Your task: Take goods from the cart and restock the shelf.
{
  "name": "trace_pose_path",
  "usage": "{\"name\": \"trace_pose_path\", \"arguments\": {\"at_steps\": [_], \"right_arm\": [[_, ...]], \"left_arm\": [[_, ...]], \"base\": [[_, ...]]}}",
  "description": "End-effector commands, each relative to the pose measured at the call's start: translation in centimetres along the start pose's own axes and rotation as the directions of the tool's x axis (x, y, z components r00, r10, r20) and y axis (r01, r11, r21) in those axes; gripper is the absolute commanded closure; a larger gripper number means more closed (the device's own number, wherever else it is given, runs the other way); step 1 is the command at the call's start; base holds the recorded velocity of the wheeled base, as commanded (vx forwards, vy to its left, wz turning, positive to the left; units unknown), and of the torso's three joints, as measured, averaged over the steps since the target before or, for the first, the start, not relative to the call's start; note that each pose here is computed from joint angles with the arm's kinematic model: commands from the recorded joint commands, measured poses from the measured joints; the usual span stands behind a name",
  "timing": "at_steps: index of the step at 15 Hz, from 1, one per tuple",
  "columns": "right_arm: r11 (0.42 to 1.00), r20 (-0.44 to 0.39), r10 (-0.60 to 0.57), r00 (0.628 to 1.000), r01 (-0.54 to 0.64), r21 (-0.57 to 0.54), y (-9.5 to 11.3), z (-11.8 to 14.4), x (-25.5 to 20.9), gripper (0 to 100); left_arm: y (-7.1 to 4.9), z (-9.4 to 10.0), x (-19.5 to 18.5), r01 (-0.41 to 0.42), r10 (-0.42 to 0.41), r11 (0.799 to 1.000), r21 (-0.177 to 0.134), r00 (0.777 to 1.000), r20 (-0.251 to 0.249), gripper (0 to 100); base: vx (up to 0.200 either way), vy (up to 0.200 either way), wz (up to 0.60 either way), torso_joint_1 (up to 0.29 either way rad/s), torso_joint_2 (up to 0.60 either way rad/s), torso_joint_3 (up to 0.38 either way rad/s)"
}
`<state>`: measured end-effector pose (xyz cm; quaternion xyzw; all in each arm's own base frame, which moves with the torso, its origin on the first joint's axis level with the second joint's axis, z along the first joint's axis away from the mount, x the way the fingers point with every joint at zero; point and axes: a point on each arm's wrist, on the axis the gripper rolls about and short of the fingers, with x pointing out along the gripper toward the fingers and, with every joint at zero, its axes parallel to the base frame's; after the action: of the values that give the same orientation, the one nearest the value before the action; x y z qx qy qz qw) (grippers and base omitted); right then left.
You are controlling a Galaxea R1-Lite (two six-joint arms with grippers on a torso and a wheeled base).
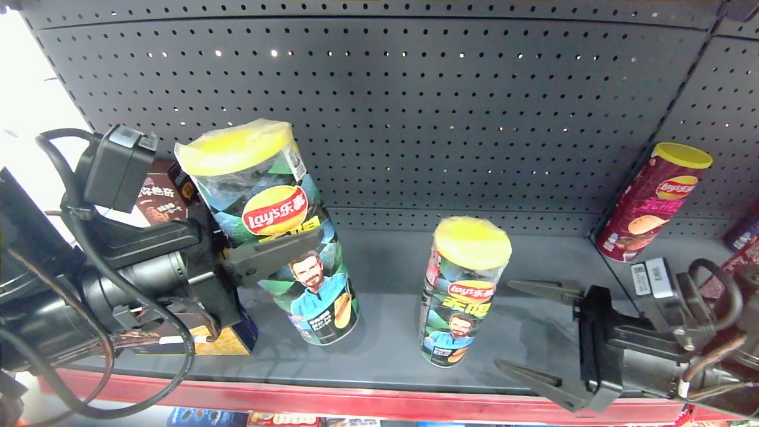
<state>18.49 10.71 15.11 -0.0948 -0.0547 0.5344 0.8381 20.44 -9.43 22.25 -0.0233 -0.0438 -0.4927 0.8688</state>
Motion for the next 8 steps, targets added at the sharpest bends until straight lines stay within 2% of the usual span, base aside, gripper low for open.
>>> {"name": "trace_pose_path", "arguments": {"at_steps": [1,5,8], "right_arm": [[0.998,0.013,-0.054,0.998,0.054,-0.019,1.5,0.6,-3.4,0],[0.996,0.052,-0.071,0.996,0.073,-0.051,4.1,1.9,-6.7,0],[0.97,0.024,-0.24,0.971,0.24,-0.041,7.3,2.9,-11.1,0]], "left_arm": [[-0.3,0.3,-0.4,0.0,0.0,1.0,0.007,1.0,0.009,100],[-0.8,0.2,-1.0,0.0,0.0,1.0,0.007,1.0,0.01,100],[-0.7,0.8,-0.8,0.003,-0.004,1.0,0.022,1.0,0.028,100]], "base": [[0.0,0.0,0.0,0.0,0.0,0.0],[0.0,0.0,0.0,0.0,0.0,0.0],[0.0,0.0,0.0,0.0,0.0,0.0]]}}
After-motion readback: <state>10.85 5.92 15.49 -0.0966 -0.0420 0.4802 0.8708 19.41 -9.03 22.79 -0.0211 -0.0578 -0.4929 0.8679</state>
